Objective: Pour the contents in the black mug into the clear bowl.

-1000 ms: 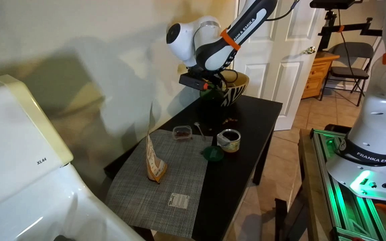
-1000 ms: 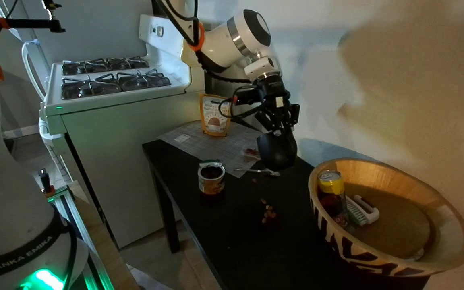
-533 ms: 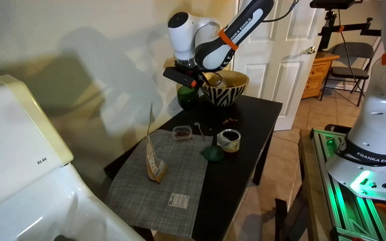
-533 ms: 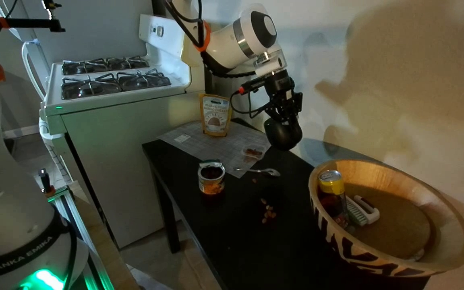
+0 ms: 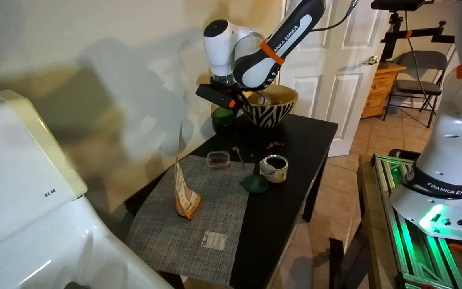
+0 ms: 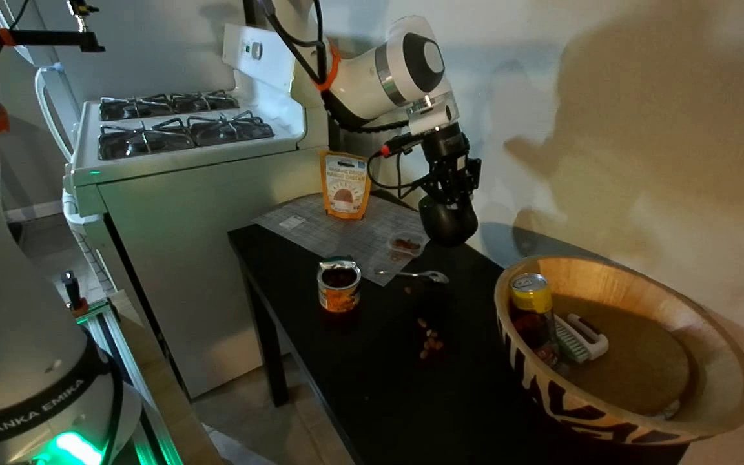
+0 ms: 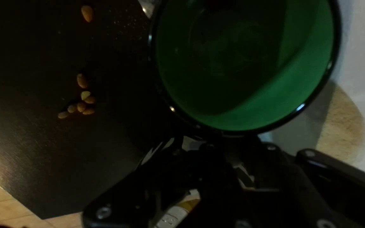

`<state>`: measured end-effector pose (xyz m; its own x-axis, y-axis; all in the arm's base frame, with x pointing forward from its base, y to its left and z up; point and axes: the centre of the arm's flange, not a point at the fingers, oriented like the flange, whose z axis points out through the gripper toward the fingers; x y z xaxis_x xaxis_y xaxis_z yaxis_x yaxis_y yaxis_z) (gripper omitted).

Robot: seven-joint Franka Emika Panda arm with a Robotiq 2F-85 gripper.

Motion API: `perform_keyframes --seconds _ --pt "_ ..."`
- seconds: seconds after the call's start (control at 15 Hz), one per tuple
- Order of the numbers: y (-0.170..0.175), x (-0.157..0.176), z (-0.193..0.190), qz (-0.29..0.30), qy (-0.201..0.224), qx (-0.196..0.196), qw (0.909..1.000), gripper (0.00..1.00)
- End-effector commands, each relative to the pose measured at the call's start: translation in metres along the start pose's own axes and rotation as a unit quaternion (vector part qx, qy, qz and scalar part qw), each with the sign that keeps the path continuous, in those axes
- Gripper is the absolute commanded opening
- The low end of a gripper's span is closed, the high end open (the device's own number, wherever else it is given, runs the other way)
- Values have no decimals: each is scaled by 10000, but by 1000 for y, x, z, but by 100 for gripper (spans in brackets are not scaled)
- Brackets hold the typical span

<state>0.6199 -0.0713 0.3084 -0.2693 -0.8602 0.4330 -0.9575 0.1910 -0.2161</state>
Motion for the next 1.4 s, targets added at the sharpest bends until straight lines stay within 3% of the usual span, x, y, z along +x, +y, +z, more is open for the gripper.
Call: perform_keyframes --seconds 0.0,0.4,0.73,1.07,1.33 --pt "9 0 11 728 -310 -588 9951 5" --pt "18 22 38 2018 -515 -1113 9717 5" --pt "13 52 62 2954 -473 -1460 9430 5" --pt "15 62 88 3849 -313 -1877 9031 5" --pt "31 57 99 4590 -302 -2055 8638 5"
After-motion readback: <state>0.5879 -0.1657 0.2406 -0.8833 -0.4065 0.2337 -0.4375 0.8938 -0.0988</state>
